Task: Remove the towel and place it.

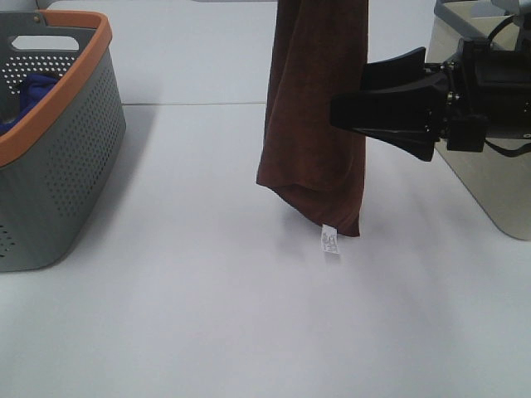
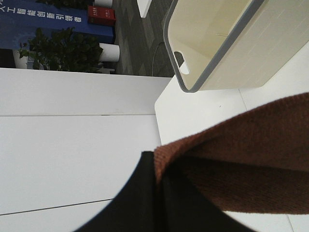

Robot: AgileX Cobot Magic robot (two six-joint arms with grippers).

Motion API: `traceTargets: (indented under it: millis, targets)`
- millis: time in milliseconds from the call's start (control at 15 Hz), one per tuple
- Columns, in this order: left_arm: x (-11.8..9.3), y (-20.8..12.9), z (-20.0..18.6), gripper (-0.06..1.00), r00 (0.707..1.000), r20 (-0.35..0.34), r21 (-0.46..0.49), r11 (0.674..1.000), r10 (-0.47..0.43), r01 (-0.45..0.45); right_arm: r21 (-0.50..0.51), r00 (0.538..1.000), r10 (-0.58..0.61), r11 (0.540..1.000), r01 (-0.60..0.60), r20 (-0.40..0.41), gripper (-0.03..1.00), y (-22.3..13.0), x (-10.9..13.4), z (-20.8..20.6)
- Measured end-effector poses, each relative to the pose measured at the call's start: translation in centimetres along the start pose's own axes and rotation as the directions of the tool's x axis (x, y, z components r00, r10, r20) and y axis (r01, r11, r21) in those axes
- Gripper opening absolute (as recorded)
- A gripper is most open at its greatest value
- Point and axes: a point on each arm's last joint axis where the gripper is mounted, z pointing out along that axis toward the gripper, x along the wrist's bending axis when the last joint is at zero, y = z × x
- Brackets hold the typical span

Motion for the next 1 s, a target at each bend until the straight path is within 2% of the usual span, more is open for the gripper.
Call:
traceTargets:
  millis: [200, 467, 800, 1000]
  targets:
    - [0.0, 0.0, 0.0, 0.00, 1.000, 0.000, 0.000, 1.000, -0.004, 0.004, 0.001, 1.000, -0.001, 1.000, 0.001, -0.005, 0.76, 0.0, 0.1, 0.1]
    - [0.0, 0.0, 0.0, 0.00, 1.000, 0.000, 0.000, 1.000, -0.004, 0.004, 0.069, 0.996, -0.029, 0.997, 0.035, -0.084, 0.76, -2.0, 0.6, 2.7]
    - [0.0, 0.0, 0.0, 0.00, 1.000, 0.000, 0.000, 1.000, -0.022, 0.022, 0.149, 0.999, 0.015, 0.989, -0.008, -0.051, 0.62, -4.5, -0.8, 3.6]
    - [0.0, 0.0, 0.0, 0.00, 1.000, 0.000, -0.001, 1.000, -0.027, 0.027, 0.170, 0.998, 0.043, 0.985, -0.033, -0.054, 0.60, -5.5, -1.2, 4.0]
